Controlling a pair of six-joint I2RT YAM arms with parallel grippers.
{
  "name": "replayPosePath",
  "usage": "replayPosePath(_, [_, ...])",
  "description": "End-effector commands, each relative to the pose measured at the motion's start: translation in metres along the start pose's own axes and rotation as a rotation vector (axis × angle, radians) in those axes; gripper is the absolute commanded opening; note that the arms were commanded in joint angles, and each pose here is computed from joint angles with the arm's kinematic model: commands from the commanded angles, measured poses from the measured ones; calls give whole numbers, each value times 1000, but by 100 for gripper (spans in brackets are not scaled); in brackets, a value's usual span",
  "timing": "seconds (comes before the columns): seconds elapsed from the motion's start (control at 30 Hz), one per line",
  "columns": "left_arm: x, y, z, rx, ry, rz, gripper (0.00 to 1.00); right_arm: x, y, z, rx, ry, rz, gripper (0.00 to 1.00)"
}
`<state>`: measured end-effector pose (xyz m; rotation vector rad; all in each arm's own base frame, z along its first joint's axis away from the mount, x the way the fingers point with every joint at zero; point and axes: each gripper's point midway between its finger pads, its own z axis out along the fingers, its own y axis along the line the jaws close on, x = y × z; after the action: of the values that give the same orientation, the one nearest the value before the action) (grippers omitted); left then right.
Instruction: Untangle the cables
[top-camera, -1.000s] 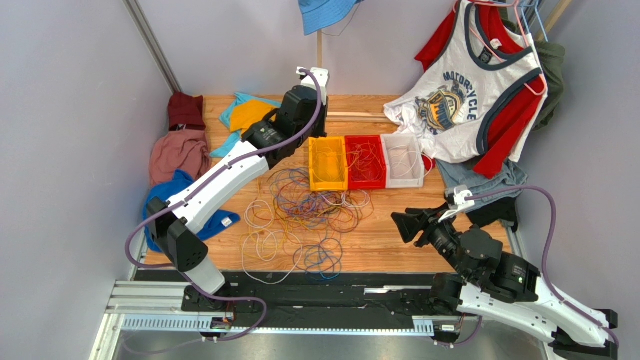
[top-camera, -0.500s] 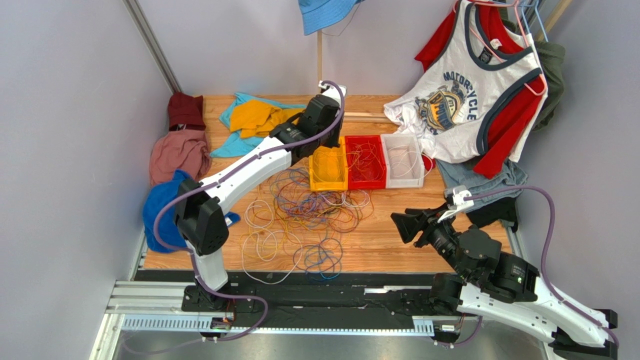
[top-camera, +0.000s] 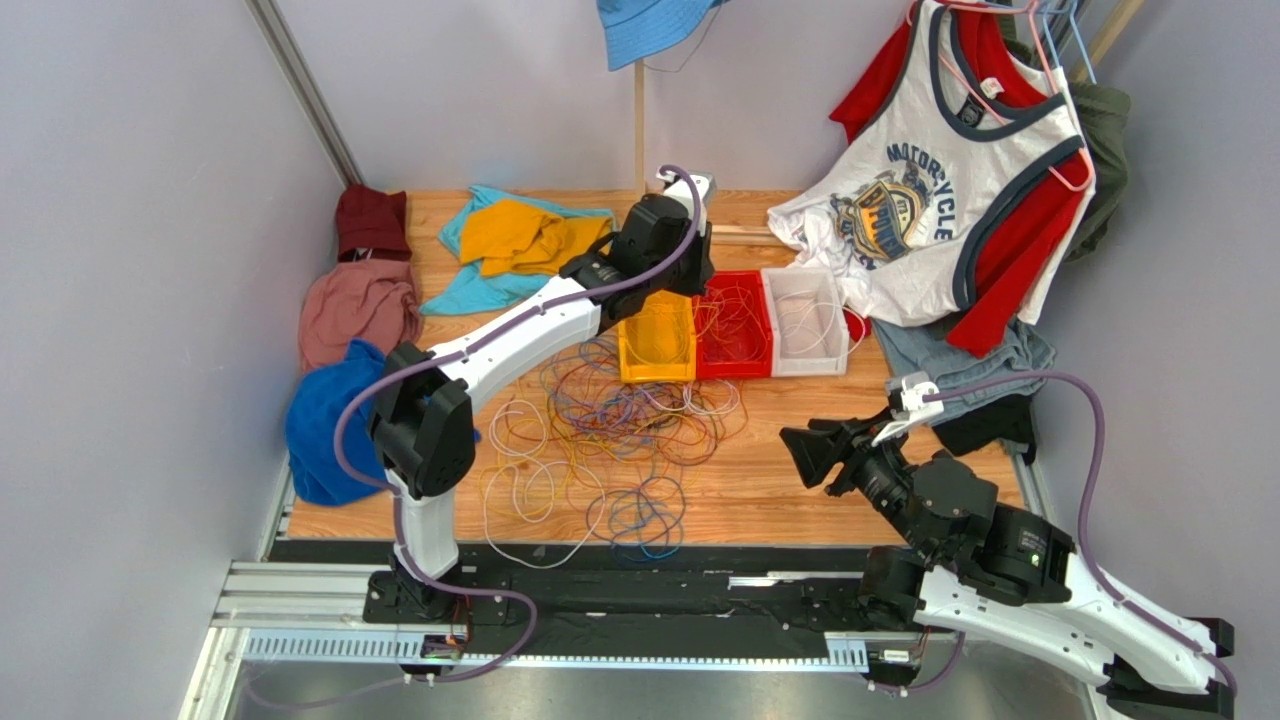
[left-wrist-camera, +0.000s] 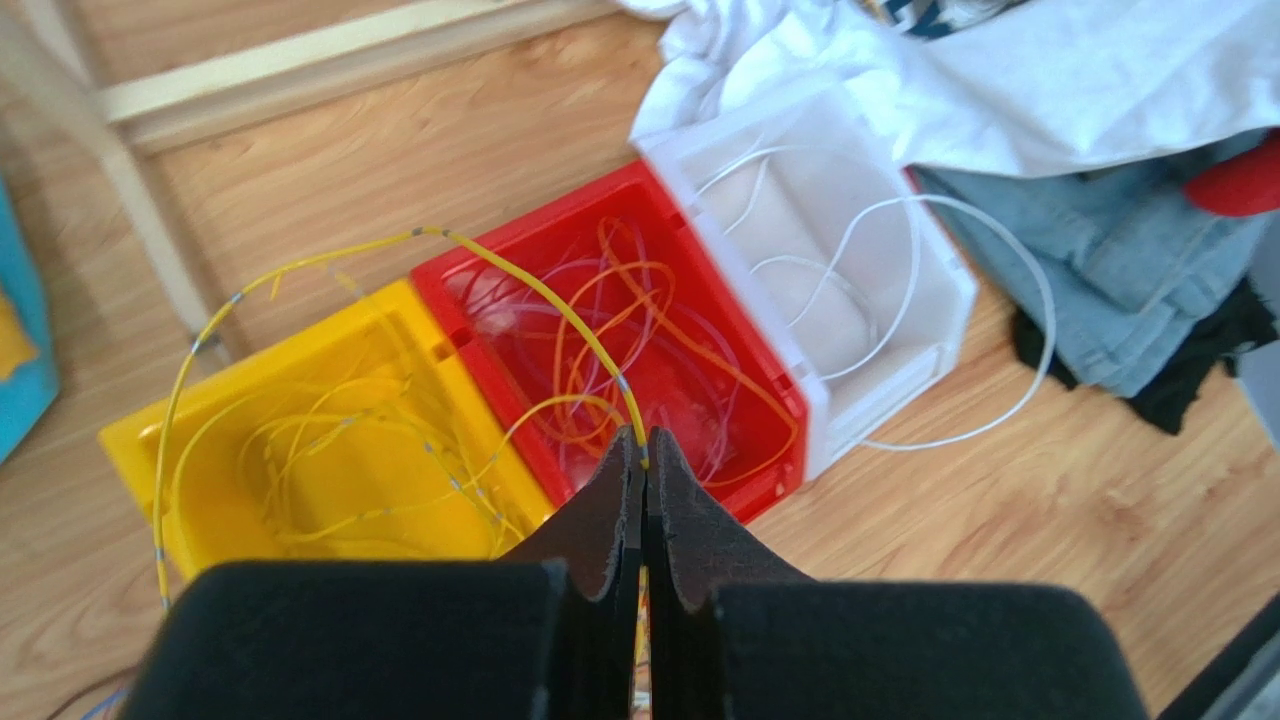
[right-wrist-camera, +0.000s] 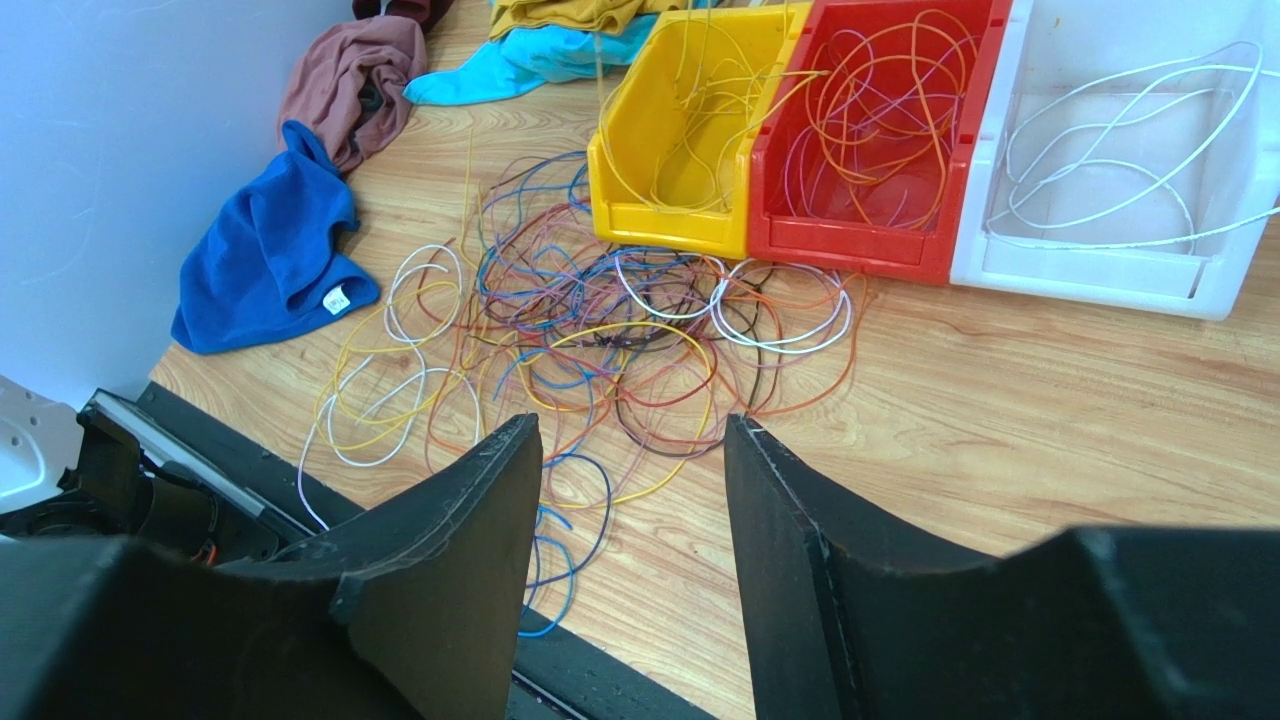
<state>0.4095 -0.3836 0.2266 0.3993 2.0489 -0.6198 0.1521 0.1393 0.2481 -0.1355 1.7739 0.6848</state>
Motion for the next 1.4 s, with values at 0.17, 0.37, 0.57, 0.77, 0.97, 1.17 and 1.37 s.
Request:
replayPosePath(0.17, [-85,-54,-38,263,-303,41,0,-1,1,2,7,-5,9,52])
replayPosePath(0.37, [-73,-47,-26,275,-340,86,0,0,1,2,7,-1,8,52])
replayPosePath(0.57, [-22,-23,2,240,-225,-8,0,2,1,4,9,5,4,52])
replayPosePath(0.77, [12,6,-5,129,-195,-78,0,4,2,5,9,11,0,52])
replayPosePath(0.97, [35,23,-7,61,-122,-82,0,6,1,6,9,11,2,52])
replayPosePath(1.17, [44,45,5,-60,-62,-80,0,8,1,6,13,17,4,52])
replayPosePath(1.37, [34,74,11,-177,-30,-49,6,7,0,6,15,12,8,52])
